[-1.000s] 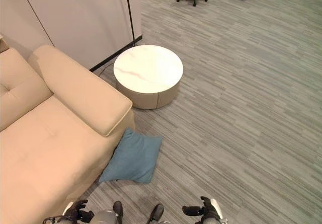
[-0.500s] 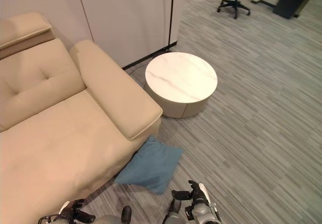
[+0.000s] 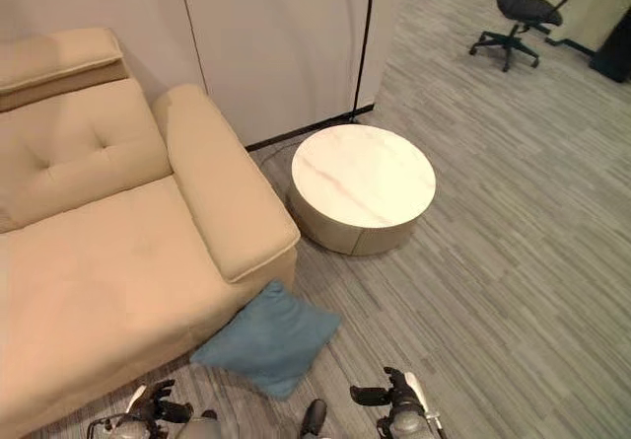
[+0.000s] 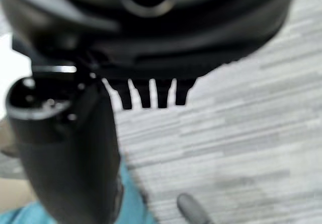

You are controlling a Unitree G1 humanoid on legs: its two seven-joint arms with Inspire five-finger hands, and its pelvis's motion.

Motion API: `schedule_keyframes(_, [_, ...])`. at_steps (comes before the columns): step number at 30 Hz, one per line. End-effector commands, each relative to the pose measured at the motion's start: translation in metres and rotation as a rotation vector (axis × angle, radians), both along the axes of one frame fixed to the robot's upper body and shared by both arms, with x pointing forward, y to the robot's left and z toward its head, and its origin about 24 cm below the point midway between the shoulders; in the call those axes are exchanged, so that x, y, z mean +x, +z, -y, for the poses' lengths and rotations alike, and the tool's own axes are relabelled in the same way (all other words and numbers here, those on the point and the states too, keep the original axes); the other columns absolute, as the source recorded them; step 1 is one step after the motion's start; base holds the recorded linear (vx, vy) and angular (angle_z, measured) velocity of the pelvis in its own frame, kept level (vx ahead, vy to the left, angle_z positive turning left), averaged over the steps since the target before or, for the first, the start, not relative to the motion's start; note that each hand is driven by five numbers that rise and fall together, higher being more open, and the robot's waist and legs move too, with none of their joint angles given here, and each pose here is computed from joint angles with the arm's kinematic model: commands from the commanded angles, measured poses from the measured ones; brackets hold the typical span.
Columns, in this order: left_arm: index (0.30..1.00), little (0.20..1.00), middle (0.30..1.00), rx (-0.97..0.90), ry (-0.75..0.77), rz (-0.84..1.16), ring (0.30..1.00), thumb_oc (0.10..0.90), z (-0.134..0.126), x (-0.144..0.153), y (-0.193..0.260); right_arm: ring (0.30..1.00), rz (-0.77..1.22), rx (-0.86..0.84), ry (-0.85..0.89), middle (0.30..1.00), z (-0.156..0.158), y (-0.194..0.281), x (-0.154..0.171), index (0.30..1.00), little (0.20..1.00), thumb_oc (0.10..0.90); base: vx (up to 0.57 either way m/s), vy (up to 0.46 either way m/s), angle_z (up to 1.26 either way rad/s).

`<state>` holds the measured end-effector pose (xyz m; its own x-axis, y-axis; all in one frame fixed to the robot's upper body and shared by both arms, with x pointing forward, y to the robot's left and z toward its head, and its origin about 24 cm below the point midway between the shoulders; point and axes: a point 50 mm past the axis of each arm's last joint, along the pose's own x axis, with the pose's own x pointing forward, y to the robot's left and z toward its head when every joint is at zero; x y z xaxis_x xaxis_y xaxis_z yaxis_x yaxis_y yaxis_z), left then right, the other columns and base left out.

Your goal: Pick up all the scattered cushions and arrange them neatly on the sofa.

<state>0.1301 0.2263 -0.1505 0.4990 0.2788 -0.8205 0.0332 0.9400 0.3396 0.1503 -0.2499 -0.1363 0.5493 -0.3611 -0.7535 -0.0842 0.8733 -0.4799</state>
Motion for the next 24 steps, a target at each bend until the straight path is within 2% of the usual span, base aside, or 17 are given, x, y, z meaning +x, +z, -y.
schedule_keyframes(1, [0.9,0.9,0.9,0.008,-0.053,0.017,0.9,0.8,-0.001,0.005,0.002,0.9,0.063,-0.045,-0.054,0.9,0.018,0.01,0.008,0.9,0.9,0.8,0.01,-0.127,0.26])
schedule_keyframes(9, [0.9,0.9,0.9,0.024,-0.033,-0.025,0.9,0.8,-0.011,-0.008,0.0,0.9,0.027,-0.036,-0.031,0.9,0.011,0.004,0.0,0.9,0.9,0.8,0.04,0.0,0.13])
schedule_keyframes(14, [0.9,0.9,0.9,0.067,0.012,0.022,0.9,0.8,-0.031,0.003,0.009,0.9,0.037,-0.017,0.043,0.9,-0.004,0.004,0.013,0.9,0.9,0.8,0.02,-0.005,0.27])
schedule_keyframes(20, [0.9,0.9,0.9,0.077,-0.034,0.045,0.9,0.8,-0.026,0.013,0.011,0.9,0.07,-0.019,0.022,0.9,0.0,0.009,0.019,0.9,0.9,0.8,0.1,-0.091,1.04])
schedule_keyframes(24, [0.9,0.9,0.9,0.064,-0.035,0.084,0.9,0.8,-0.019,0.029,0.015,0.9,0.135,-0.037,0.019,0.9,0.005,0.018,0.034,0.9,0.9,0.8,0.07,-0.416,0.62])
